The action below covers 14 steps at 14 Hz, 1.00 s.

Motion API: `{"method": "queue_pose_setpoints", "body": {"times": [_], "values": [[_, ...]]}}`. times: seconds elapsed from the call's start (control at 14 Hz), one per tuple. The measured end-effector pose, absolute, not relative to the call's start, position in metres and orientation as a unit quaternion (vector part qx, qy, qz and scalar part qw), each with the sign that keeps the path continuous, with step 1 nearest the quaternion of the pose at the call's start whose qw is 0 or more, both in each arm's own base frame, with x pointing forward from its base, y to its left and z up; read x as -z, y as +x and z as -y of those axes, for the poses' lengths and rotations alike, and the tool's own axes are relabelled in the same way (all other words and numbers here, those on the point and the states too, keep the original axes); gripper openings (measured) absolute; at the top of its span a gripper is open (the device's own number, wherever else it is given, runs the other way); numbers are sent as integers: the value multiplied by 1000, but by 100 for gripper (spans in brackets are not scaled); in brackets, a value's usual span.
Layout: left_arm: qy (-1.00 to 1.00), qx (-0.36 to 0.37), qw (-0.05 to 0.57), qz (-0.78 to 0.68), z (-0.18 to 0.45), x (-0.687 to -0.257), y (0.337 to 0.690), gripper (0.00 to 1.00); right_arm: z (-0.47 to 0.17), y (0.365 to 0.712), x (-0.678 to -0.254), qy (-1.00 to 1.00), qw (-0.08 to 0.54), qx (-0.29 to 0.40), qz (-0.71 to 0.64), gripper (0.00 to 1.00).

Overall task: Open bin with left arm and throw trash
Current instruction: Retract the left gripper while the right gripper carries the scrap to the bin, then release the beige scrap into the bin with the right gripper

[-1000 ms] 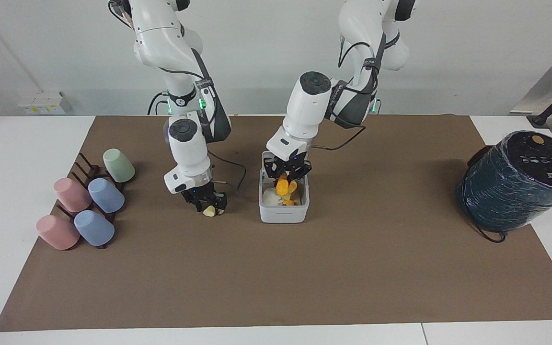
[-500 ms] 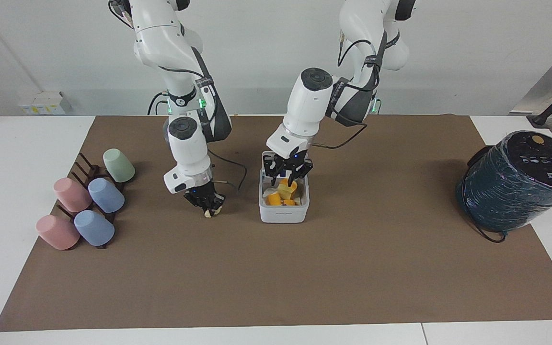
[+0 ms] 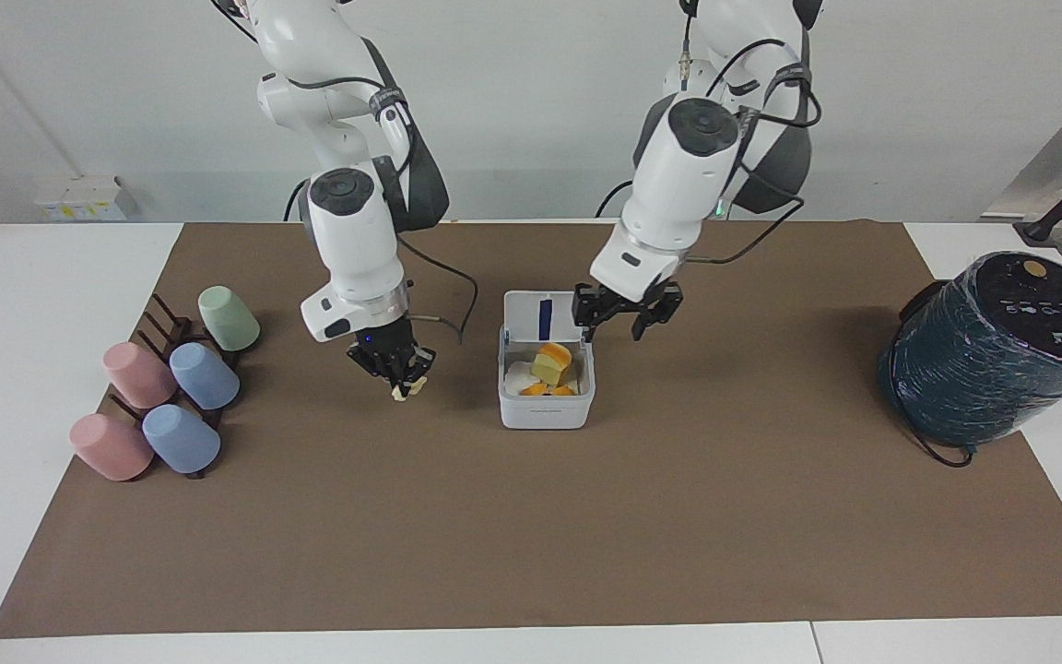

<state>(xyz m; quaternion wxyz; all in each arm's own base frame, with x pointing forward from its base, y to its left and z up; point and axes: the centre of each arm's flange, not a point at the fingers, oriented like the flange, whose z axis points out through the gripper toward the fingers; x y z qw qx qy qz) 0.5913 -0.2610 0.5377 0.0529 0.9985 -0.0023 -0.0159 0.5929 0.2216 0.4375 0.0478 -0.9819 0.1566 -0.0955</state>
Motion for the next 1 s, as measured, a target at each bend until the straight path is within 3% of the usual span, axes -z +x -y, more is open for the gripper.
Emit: {"method": "queue_pose_setpoints", "body": {"times": [0.29,0.57,1.0], "values": [[999,8,33,30,155,-566,611,76,-292,572,-441,-974,80,108,-183,7],[997,20,18,78,88,-603,593,76,-346,553,-421,-970,102,110,-190,7],[993,44,-8,111,47,-629,566,78,-355,549,-414,-971,100,105,-189,67]]}}
